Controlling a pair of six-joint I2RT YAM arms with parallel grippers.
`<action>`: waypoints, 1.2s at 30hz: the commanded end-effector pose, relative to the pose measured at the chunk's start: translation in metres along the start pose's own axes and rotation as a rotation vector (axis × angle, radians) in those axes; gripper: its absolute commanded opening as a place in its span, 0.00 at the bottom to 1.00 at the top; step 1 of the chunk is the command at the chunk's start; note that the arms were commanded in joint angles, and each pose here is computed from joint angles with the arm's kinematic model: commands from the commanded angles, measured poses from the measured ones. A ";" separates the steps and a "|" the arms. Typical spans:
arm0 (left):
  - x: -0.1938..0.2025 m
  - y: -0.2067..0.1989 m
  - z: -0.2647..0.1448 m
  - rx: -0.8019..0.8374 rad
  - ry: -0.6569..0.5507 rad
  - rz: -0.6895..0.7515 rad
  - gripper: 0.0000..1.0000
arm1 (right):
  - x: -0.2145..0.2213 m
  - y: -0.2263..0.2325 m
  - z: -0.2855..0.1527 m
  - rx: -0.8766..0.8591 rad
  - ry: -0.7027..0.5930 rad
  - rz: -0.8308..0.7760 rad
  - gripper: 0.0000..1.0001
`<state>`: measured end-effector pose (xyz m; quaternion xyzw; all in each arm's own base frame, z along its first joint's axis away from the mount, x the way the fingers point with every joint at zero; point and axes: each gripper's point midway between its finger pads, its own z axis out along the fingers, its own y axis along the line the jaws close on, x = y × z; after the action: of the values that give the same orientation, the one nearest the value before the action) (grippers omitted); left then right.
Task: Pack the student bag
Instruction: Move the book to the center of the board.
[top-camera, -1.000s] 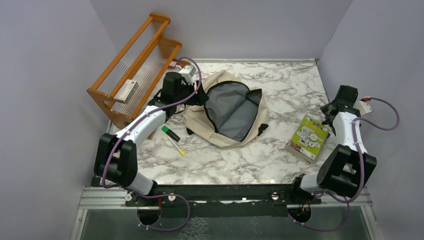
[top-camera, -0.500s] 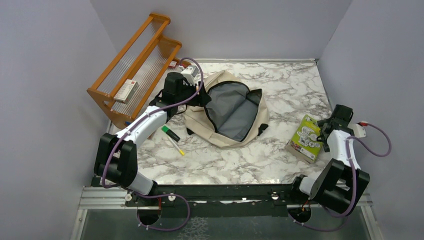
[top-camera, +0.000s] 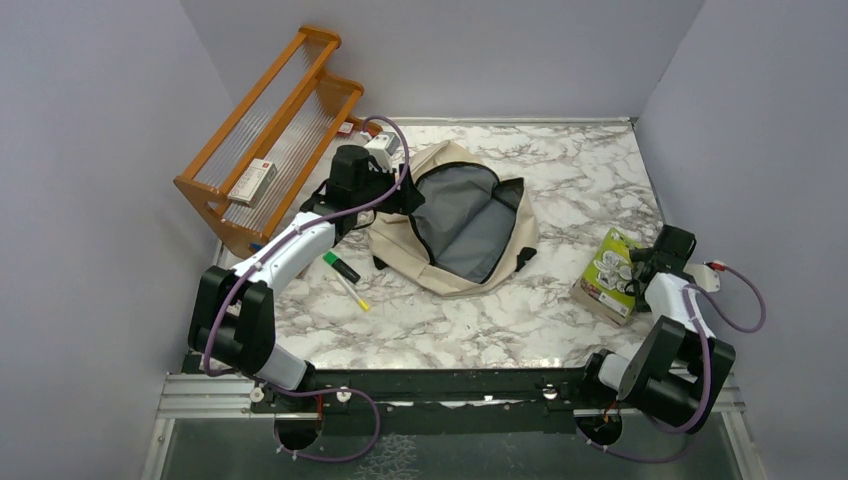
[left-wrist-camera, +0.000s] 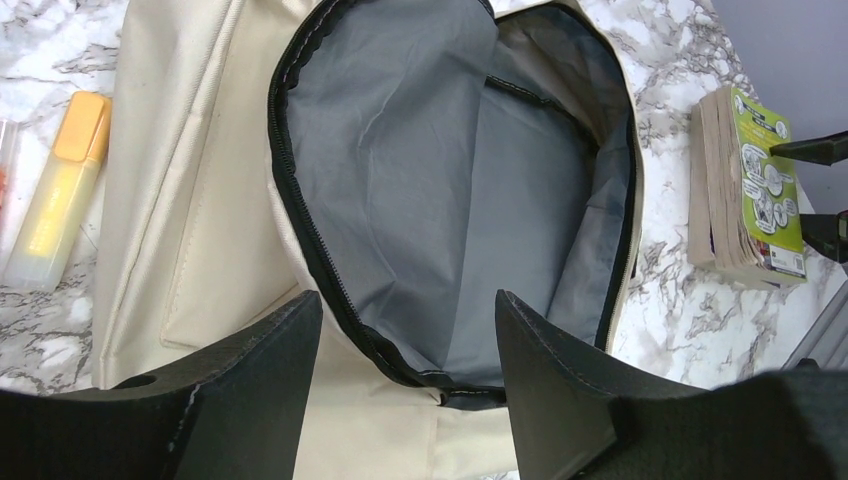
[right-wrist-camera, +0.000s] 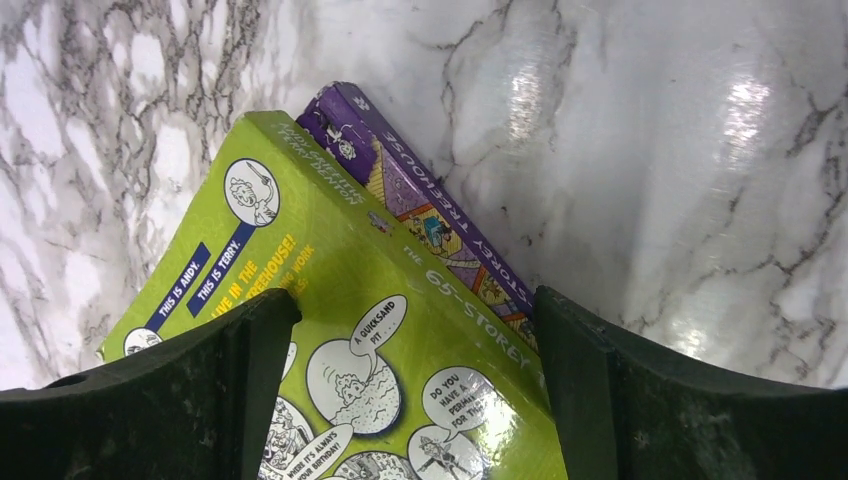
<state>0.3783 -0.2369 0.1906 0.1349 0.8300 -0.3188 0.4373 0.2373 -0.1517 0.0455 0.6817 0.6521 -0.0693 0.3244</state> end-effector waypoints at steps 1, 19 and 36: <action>-0.008 -0.011 -0.004 0.042 -0.028 0.020 0.65 | 0.021 -0.006 0.013 -0.015 0.059 -0.003 0.92; -0.005 -0.009 -0.003 0.038 -0.014 0.034 0.64 | 0.095 0.042 0.003 -0.416 0.408 -0.299 0.85; -0.012 -0.128 0.052 0.176 -0.017 0.005 0.59 | 0.116 0.071 -0.020 -0.495 0.409 -0.502 0.88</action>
<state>0.3533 -0.3257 0.2181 0.2068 0.7992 -0.3670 0.4287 0.3457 -0.0327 0.0431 0.3609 0.8323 0.2063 0.3667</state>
